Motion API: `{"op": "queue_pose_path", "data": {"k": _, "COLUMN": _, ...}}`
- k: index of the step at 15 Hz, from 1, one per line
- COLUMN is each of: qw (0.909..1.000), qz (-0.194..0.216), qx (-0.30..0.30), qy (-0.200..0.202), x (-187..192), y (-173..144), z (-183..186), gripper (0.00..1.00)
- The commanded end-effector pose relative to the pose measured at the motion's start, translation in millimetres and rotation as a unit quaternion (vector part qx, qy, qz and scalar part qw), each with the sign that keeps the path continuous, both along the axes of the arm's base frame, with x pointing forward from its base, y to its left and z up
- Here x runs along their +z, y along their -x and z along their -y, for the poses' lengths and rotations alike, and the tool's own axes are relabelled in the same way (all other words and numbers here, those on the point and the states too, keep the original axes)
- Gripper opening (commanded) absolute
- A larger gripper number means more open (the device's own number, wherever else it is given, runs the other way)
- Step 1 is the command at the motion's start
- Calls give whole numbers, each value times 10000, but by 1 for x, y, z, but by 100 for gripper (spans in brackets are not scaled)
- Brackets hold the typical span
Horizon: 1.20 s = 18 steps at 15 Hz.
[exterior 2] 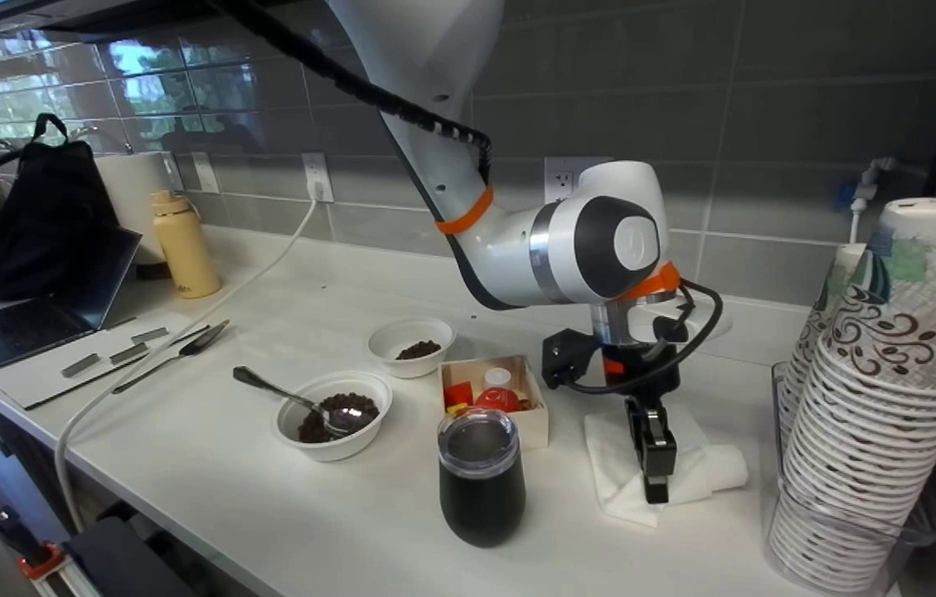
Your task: Use the tissue to wipe the counter
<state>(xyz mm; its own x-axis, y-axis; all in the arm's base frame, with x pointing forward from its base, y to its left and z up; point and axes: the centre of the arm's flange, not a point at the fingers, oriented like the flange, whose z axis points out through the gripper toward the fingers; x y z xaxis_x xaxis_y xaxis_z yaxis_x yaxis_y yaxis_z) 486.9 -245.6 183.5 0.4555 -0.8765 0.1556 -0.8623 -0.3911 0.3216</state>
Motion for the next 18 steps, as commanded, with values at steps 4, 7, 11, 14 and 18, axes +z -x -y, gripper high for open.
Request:
{"op": "queue_pose_path", "data": {"k": 4, "qw": 9951, "qz": 164, "qx": 744, "qy": -629, "x": 12, "y": -21, "z": -80, "gripper": 2}}
{"op": "queue_pose_path", "data": {"k": 7, "qw": 9962, "qz": 23, "qx": 729, "qy": -468, "x": 11, "y": -21, "z": -92, "gripper": 2}}
{"op": "queue_pose_path", "data": {"k": 11, "qw": 9993, "qz": -61, "qx": 355, "qy": 37, "x": 13, "y": -1, "z": -71, "gripper": 2}}
{"op": "queue_pose_path", "data": {"k": 14, "qw": 9993, "qz": -174, "qx": -53, "qy": 332, "x": 14, "y": 25, "z": -43, "gripper": 2}}
{"op": "queue_pose_path", "data": {"k": 18, "qw": 9971, "qz": -469, "qx": -476, "qy": 356, "x": 6, "y": 60, "z": -18, "gripper": 2}}
